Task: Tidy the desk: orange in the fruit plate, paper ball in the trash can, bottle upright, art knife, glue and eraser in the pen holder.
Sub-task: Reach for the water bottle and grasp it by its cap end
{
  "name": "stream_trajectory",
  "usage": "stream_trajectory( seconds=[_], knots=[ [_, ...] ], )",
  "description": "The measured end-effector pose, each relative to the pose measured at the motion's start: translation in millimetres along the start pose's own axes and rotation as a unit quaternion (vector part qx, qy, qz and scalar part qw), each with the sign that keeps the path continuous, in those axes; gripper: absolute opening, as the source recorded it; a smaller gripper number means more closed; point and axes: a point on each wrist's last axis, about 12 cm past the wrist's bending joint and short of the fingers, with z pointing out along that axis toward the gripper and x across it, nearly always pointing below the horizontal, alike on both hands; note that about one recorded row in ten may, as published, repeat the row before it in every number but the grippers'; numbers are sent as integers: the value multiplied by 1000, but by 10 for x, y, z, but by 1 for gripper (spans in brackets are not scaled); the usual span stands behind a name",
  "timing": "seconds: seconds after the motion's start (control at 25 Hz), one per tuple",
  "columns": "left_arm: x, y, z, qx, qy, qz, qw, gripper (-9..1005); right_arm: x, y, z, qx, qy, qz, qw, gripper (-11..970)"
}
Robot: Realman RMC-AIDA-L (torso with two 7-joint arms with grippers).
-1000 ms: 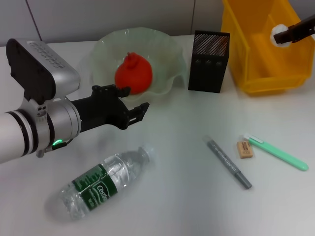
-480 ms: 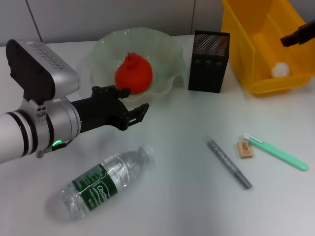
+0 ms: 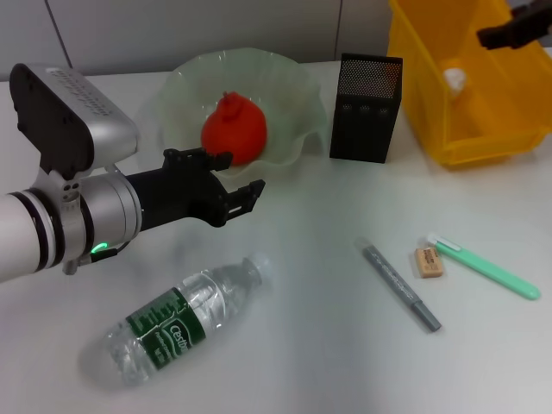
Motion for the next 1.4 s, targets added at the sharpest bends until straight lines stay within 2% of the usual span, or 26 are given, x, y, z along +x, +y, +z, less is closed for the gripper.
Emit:
stream_trajectory(
  seconds=[0.28,0.52,0.64,0.88,0.96,1.2,1.4],
  knots=[
    [1,-1,-7,1,0,-1,1000,592,-66,151,-224,-86,-57,37,994,528],
    [14,-15,-23,5,1,-2,1000,593,162,260,-388,-149,-91,79,981,488],
    [4,-27,-26,10,1,0,1000,593,343,266,-468,-195,-126,116,966,422],
    [-31,-60,-36,26,-3,0,1000,594,810,295,-623,-309,-188,172,916,289],
    [-41,-77,-41,34,-3,3,999,594,947,310,-642,-320,-199,177,909,245],
    [-99,-168,-63,72,-2,19,997,595,1273,363,-606,-325,-208,186,904,149],
    [-118,-206,-102,95,-1,27,995,595,1387,377,-579,-343,-204,184,898,169]
  ],
)
